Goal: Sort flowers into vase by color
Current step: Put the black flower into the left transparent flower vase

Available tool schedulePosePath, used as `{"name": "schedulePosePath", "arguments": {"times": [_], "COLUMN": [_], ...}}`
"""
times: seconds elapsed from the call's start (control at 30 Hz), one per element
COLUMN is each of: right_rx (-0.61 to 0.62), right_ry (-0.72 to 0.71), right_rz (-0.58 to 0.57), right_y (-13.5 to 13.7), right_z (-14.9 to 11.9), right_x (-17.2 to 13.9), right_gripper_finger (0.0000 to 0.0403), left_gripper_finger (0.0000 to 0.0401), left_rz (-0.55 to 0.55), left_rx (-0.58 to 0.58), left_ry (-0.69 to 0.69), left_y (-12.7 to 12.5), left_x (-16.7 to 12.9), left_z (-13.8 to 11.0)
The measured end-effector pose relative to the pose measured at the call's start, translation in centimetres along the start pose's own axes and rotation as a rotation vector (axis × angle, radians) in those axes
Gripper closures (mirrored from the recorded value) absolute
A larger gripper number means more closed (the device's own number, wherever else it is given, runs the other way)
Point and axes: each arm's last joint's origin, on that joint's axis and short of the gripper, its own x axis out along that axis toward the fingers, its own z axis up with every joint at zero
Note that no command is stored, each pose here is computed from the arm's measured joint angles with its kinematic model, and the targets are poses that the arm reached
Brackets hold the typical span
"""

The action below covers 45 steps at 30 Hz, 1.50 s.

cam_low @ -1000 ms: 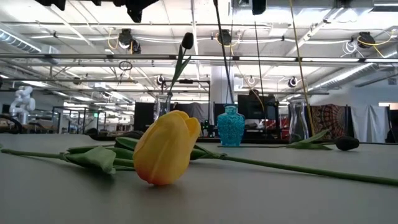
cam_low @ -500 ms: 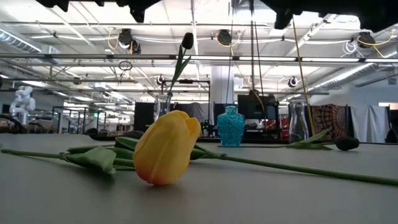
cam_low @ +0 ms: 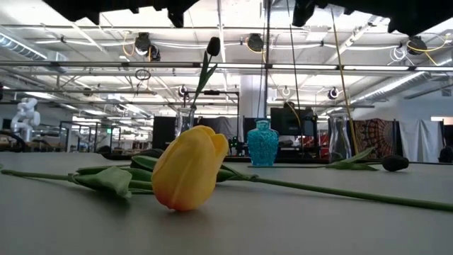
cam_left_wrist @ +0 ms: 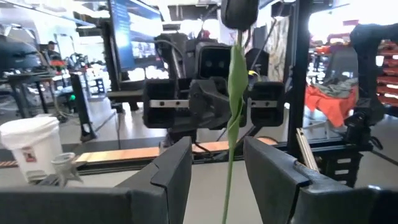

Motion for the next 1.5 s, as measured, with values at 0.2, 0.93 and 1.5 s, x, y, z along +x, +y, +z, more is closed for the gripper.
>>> {"name": "schedulePosePath", "arguments": {"times": [0.2, 0.93, 1.5], "right_rx": [0.008, 0.056, 0.172], "right_ry": [0.0, -0.013, -0.001], "right_rz": [-0.02, -0.043, -0.045], "right_y": [-0.2, -0.7, -0.8], "right_z": [-0.2, -1.0, -0.6], "right_x": [1.9, 4.8, 5.2], "right_gripper_finger": [0.0403, 0.0403, 0.0403], "left_gripper_finger": [0.0248, 0.0248, 0.0248], "left_rz": [-0.044, -0.06, -0.06], "left_rx": [-0.004, -0.003, -0.003], "left_ry": [-0.021, -0.054, -0.056], "left_y": [-0.3, -0.8, -0.8], "left_x": [1.1, 1.5, 1.5], "left_z": [0.2, 0.8, 0.8]}}
